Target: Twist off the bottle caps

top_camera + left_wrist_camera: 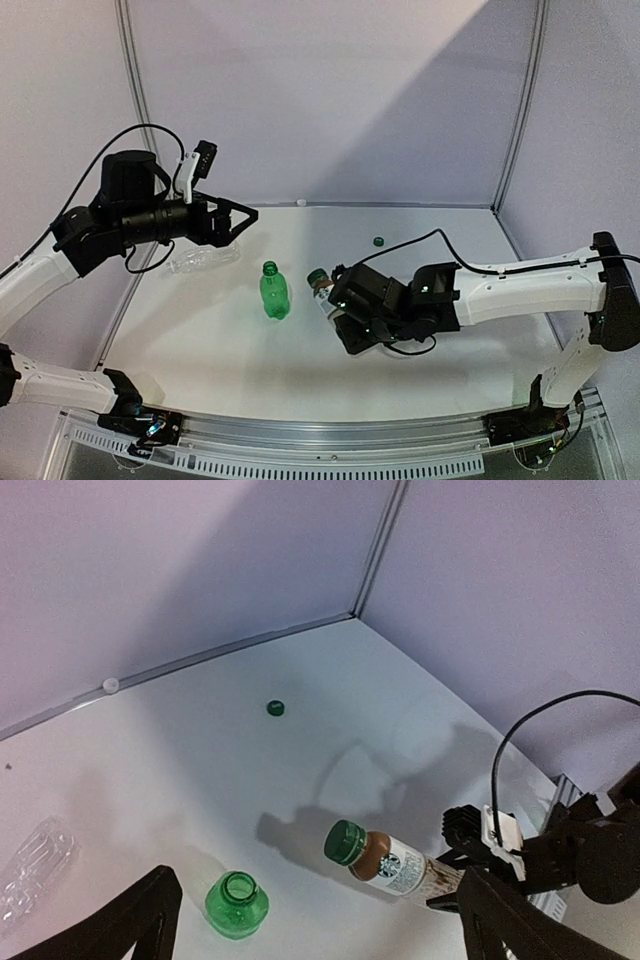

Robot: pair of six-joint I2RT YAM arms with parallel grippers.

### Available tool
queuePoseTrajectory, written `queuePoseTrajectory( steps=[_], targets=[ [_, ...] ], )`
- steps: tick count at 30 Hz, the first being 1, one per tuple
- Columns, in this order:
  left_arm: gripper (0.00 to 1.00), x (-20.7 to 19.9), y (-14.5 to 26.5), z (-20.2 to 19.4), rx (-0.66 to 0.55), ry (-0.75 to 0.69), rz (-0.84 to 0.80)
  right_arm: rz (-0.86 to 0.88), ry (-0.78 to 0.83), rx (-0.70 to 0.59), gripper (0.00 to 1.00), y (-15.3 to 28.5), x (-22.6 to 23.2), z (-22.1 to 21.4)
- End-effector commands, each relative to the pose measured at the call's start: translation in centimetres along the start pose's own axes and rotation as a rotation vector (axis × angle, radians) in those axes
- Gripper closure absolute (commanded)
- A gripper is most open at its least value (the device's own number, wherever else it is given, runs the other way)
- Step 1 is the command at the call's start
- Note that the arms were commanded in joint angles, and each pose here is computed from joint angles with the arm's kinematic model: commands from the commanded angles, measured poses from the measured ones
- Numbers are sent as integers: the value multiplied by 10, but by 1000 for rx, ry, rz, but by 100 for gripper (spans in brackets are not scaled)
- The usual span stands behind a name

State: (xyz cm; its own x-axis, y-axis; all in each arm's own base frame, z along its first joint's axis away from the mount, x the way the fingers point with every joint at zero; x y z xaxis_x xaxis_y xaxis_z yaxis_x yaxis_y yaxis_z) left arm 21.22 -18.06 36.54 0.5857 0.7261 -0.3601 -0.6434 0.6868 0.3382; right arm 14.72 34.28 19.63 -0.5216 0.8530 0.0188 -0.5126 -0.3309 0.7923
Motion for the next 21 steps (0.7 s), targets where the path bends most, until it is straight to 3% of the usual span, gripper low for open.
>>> queuePoseTrajectory(
  steps=[1, 8, 15, 21],
  targets=[
    [1, -15, 2, 16, 35, -38, -127, -7, -104, -133, 77, 19, -18, 17],
    [5, -48, 2, 46, 38, -37, -423, 124, -188, -303, 77, 57, -32, 42],
    [5, -73, -3, 66, 68, -12, -728, 389, -181, -499, 76, 110, -23, 75],
    [5, -75, -21, 67, 114, 26, -800, 494, -137, -580, 76, 135, -13, 98]
  ],
)
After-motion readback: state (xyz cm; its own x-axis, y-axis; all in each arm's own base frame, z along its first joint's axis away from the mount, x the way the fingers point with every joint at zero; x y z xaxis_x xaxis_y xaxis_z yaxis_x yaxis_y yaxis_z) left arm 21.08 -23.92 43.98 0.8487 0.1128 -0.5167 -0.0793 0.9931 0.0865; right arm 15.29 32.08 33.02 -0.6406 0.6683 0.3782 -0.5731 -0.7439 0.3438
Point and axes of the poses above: each gripper's point midway between its finger pads, its own y axis back along the fingers, its own x axis along the line the jaws close on, z = x × y, the point moved 9 cm from there along y, back along the fingers, and after that the axes turned 4 degrees about y, right-handed, at the moved point
